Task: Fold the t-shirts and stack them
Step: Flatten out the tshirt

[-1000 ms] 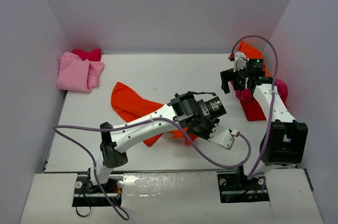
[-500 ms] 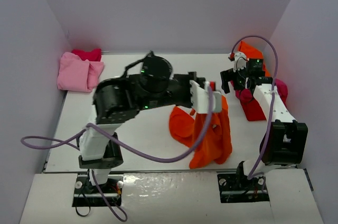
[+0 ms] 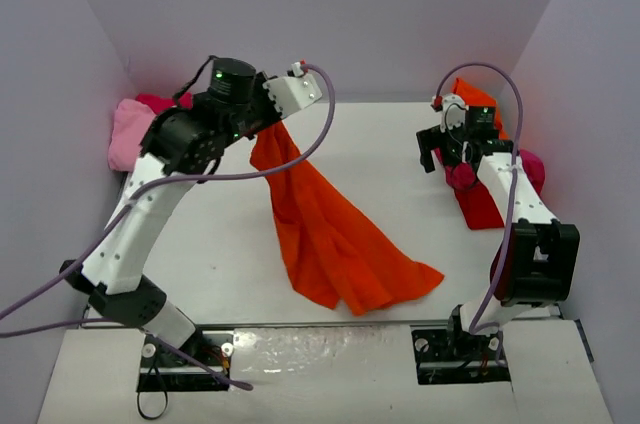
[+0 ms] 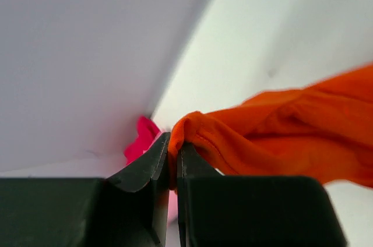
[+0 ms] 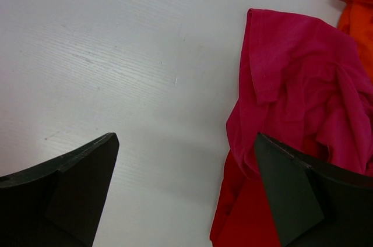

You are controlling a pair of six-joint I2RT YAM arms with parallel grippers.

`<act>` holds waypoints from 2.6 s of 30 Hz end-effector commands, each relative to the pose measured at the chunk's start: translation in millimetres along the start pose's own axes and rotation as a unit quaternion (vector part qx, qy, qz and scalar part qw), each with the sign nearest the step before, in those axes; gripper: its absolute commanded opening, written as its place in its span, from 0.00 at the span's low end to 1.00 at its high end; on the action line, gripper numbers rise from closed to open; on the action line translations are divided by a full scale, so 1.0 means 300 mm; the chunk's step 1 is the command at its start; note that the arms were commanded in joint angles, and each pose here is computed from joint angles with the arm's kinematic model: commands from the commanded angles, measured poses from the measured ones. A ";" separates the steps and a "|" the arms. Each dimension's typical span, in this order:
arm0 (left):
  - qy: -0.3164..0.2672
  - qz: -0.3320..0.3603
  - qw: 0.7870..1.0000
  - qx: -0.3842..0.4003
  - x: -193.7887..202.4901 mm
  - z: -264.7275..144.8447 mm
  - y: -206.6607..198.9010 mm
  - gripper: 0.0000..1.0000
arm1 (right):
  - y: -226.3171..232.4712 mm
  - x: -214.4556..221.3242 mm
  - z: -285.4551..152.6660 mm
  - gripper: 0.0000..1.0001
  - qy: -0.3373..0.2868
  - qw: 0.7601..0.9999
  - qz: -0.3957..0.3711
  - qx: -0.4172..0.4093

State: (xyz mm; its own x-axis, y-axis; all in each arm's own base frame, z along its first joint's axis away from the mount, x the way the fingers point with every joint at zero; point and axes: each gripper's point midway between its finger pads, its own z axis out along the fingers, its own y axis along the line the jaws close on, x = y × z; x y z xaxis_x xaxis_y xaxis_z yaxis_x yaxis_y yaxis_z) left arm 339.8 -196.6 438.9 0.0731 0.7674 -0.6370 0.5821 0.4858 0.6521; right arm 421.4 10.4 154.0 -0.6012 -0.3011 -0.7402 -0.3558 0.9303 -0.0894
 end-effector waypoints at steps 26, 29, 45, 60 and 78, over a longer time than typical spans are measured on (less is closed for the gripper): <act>0.080 0.023 0.964 0.254 0.391 -0.145 -0.381 0.39 | 0.430 0.167 -0.226 0.27 0.125 0.952 -0.160 -0.228; 0.105 0.013 0.954 0.282 0.459 -0.174 -0.457 0.32 | 0.504 0.206 -0.241 0.16 0.143 0.941 -0.182 -0.245; 0.089 -0.031 0.937 0.337 0.497 -0.240 -0.603 0.20 | 0.747 0.518 -0.181 0.05 0.337 0.853 -0.244 -0.314; 0.119 0.011 0.926 0.359 0.527 -0.155 -0.710 0.19 | 0.799 0.678 -0.047 0.00 0.434 0.813 -0.247 -0.299; 0.139 0.070 0.918 0.364 0.522 -0.021 -0.810 0.11 | 0.363 0.365 0.361 0.00 0.351 0.922 -0.149 -0.061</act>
State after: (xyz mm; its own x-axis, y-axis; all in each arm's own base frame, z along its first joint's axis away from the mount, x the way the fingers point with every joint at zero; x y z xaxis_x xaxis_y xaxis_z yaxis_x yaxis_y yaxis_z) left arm 188.7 -180.7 178.0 0.0195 0.9321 -0.3616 0.9896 0.0336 0.1400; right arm 305.1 122.2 5.4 -0.7521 -0.6533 0.0866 -0.6383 0.7548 0.1510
